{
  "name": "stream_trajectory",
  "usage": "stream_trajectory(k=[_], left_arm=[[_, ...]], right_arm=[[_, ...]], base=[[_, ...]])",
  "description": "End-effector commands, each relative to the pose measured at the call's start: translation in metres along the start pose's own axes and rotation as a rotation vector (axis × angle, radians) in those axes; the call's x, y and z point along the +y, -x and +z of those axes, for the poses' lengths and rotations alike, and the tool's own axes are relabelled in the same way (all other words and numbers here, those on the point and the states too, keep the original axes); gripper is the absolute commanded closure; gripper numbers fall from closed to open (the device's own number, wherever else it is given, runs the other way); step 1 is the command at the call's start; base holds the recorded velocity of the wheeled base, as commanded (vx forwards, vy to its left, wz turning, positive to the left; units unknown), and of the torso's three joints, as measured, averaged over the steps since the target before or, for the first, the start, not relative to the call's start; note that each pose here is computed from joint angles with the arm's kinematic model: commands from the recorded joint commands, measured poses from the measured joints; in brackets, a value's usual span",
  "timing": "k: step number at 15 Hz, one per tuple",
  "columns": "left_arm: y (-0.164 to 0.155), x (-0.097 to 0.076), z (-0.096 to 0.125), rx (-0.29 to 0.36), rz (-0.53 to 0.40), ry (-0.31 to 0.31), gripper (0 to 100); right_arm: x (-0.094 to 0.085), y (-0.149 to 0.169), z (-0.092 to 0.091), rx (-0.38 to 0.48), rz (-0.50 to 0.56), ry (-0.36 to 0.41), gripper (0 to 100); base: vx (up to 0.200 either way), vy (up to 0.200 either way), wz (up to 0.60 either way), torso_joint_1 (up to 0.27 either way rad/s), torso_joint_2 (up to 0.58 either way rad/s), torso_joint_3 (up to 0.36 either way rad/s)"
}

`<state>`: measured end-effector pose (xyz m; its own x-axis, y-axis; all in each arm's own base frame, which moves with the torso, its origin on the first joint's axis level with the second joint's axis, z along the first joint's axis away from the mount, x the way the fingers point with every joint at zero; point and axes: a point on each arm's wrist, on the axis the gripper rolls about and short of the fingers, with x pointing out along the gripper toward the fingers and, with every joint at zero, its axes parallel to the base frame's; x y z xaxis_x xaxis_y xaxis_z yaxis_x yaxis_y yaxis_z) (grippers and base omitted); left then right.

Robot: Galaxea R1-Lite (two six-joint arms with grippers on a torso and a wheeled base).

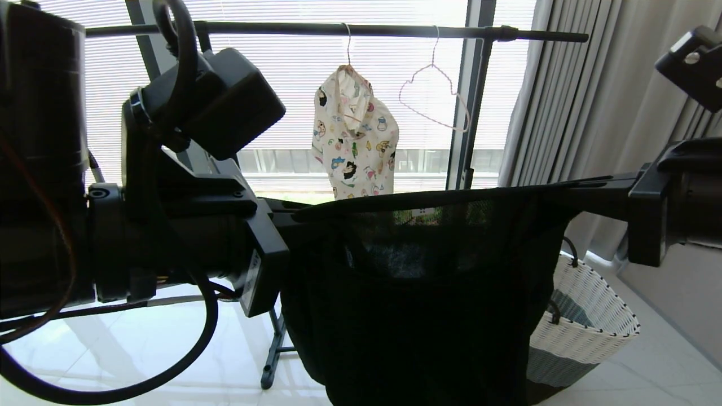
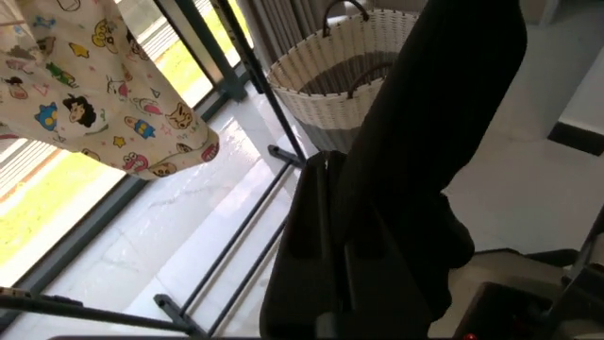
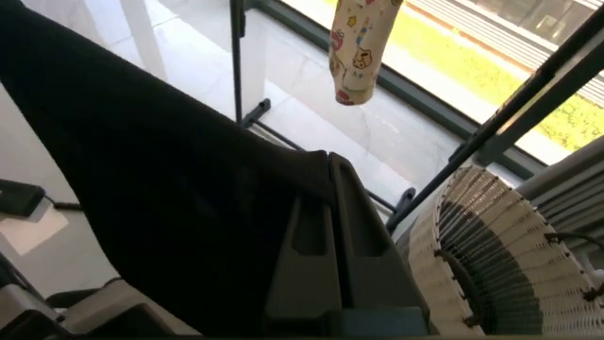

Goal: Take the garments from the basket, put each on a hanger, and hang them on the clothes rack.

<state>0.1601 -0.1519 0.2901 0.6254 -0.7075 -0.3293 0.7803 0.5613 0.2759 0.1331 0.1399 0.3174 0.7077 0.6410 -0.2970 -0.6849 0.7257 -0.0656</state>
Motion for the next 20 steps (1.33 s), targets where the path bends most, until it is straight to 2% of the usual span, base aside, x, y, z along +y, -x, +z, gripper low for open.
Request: stream_trajectory(k=[1,2,4,8,10,12,13,14,17,20], left_arm=[[-0.029,0.011,0.010,-0.064,0.035,-0.046,100],[-0.042,0.015,0.019,-0.109,0.052,-0.057,100],[-0.052,0.020,0.029,-0.134,0.061,-0.059,100],[-0.047,0.020,0.029,-0.133,0.062,-0.058,100],[-0.023,0.012,0.026,-0.077,0.019,-0.034,100],[0.005,-0.004,0.025,-0.038,-0.107,0.049,100],[0.022,-0.019,0.024,-0.015,-0.195,0.115,100],[0.034,-0.032,0.020,0.009,-0.254,0.135,100],[0.045,-0.043,0.002,0.060,-0.295,0.129,100],[0.042,-0.042,0.000,0.067,-0.287,0.124,100]], right_arm=[[0.011,0.036,-0.006,0.008,0.086,0.025,100],[0.019,0.046,-0.011,0.028,0.148,0.047,100],[0.032,0.049,-0.016,0.049,0.232,0.080,100],[0.037,0.039,-0.016,0.065,0.235,0.086,100],[0.031,0.028,-0.011,0.046,0.184,0.063,100],[0.027,0.006,0.004,-0.017,0.141,0.037,100],[0.026,-0.011,0.017,-0.045,0.119,0.026,100],[0.027,-0.021,0.027,-0.057,0.117,0.023,100],[0.029,-0.033,0.037,-0.070,0.117,0.021,100],[0.028,-0.027,0.036,-0.072,0.115,0.021,100]], base=[[0.000,0.000,0.00,0.000,0.00,0.000],[0.000,0.000,0.00,0.000,0.00,0.000],[0.000,0.000,0.00,0.000,0.00,0.000],[0.000,0.000,0.00,0.000,0.00,0.000],[0.000,0.000,0.00,0.000,0.00,0.000],[0.000,0.000,0.00,0.000,0.00,0.000],[0.000,0.000,0.00,0.000,0.00,0.000],[0.000,0.000,0.00,0.000,0.00,0.000],[0.000,0.000,0.00,0.000,0.00,0.000],[0.000,0.000,0.00,0.000,0.00,0.000]])
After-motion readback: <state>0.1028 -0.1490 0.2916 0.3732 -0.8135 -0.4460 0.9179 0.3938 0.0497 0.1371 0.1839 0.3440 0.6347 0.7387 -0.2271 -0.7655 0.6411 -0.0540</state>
